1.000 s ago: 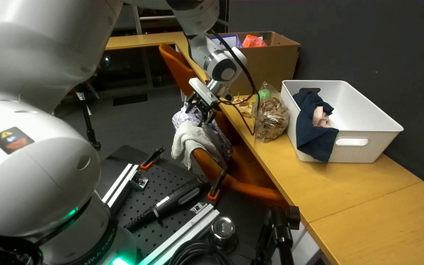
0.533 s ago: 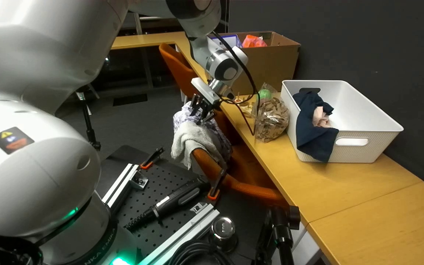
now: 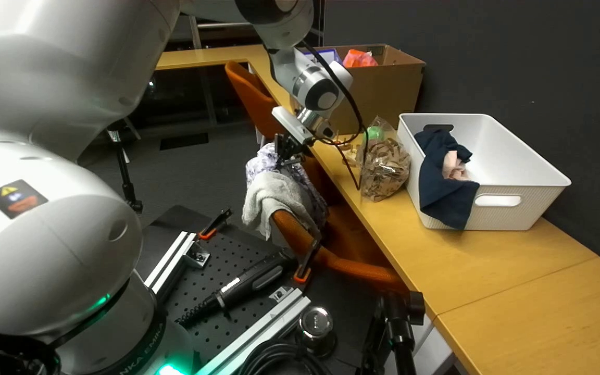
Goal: Move the laundry from the chair into the washing basket
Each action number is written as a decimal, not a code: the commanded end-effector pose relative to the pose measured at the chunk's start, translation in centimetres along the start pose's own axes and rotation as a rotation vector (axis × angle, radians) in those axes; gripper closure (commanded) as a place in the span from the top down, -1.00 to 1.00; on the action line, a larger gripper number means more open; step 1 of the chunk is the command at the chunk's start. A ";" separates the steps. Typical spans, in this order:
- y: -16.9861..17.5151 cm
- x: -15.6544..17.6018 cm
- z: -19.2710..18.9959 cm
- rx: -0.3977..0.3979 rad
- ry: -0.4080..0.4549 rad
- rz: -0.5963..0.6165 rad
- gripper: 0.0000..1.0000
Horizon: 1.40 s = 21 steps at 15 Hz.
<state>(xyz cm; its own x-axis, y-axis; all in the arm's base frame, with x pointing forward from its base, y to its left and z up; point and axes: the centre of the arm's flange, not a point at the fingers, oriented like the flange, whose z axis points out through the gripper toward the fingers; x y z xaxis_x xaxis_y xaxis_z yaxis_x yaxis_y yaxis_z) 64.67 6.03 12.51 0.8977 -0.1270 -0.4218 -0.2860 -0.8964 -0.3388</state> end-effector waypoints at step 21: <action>15.9 -22.4 -47.3 -0.263 0.640 0.271 -0.99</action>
<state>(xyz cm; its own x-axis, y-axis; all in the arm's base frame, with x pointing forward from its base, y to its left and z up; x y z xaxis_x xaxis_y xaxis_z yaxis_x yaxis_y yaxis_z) 57.95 -20.58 51.30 0.8847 -0.4578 0.0873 -0.4491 -0.8875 -0.1033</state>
